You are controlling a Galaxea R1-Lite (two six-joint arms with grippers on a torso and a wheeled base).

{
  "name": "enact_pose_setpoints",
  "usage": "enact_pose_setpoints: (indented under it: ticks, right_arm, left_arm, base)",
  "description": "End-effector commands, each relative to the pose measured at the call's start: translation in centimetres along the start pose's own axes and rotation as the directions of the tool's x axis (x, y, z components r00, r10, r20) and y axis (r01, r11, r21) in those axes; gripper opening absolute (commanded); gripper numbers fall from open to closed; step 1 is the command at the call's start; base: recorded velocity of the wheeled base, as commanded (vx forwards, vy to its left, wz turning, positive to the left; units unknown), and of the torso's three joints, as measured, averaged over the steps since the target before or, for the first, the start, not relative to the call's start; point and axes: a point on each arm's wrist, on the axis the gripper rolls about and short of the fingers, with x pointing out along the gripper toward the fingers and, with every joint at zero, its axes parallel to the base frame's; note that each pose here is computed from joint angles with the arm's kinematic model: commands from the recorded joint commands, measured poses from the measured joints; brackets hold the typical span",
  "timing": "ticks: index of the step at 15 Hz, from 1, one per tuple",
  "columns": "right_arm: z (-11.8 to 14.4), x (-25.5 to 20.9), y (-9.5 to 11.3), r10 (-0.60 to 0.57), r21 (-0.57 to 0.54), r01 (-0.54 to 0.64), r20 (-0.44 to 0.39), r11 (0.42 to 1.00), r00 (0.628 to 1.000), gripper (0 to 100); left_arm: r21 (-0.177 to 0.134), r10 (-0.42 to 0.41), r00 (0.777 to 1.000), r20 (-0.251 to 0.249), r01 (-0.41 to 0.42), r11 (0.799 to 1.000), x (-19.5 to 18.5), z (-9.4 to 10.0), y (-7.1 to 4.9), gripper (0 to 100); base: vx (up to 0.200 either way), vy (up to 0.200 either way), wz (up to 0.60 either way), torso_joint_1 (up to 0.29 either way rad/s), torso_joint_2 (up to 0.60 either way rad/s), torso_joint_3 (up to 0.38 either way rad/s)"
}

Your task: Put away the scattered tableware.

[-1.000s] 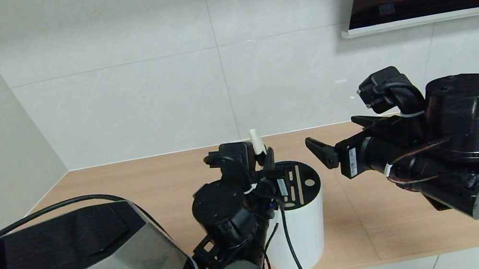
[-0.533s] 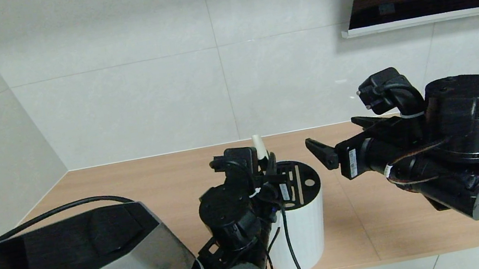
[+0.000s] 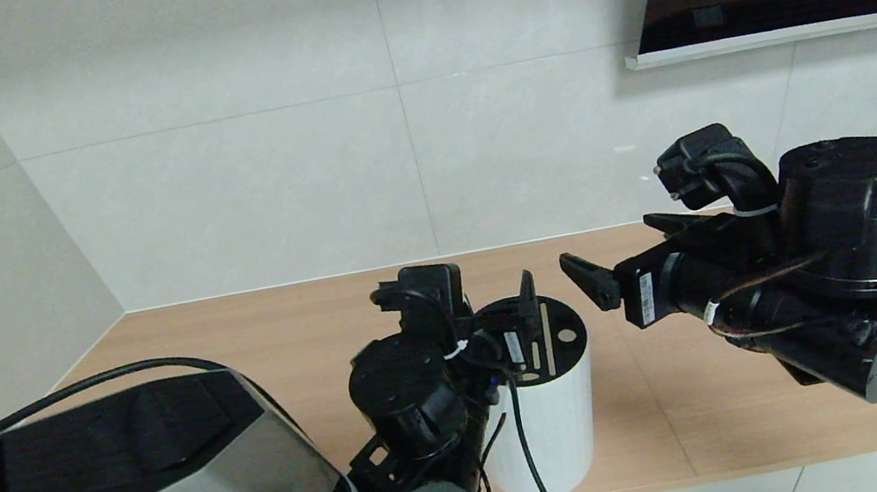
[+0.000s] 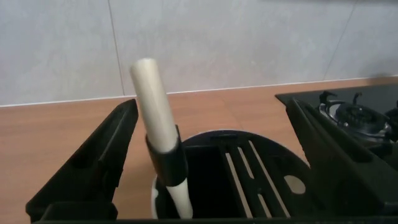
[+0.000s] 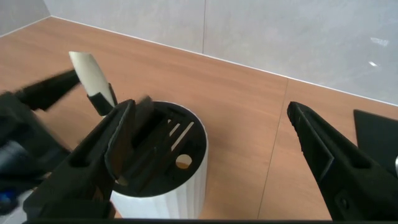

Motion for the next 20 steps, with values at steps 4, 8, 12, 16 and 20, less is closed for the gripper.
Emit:
enact_pose_setpoints:
  ticks: [4,8,12,16,20]
  right_arm:
    - [1.2,-0.8,-1.3,-0.033,0.022,0.032,0.045,0.999,0.998,100]
    - [3.9,-2.8,-3.3,-0.078,0.058,0.070,0.139,0.996,0.987,100]
    - [5.7,-5.2,-4.9,-0.087,0.078,0.072,0.218,0.994,0.972,100]
    - [6.5,-11.6,-6.4,-0.103,0.089,0.079,0.311,0.993,0.945,100]
    - [6.8,-20.5,-10.2,-0.288,0.130,0.256,0.456,0.958,0.842,100]
  left_arm:
    - [0.064,-0.003,0.998,0.058,-0.001,0.998,-4.7,6.7,3.5,100]
    - [0.060,0.027,0.995,0.099,-0.033,0.998,-8.0,11.3,7.2,100]
    - [0.075,0.174,0.969,0.174,-0.190,0.979,-11.1,13.6,11.7,100]
    - [0.072,0.260,0.936,0.236,-0.284,0.956,-18.6,14.6,15.1,100]
    - [0.115,0.376,0.878,0.296,-0.424,0.898,-26.7,16.3,17.1,100]
  base:
    - [0.000,0.000,0.00,0.000,0.00,0.000]
    - [0.000,0.000,0.00,0.000,0.00,0.000]
    - [0.000,0.000,0.00,0.000,0.00,0.000]
    - [0.000,0.000,0.00,0.000,0.00,0.000]
    - [0.000,0.000,0.00,0.000,0.00,0.000]
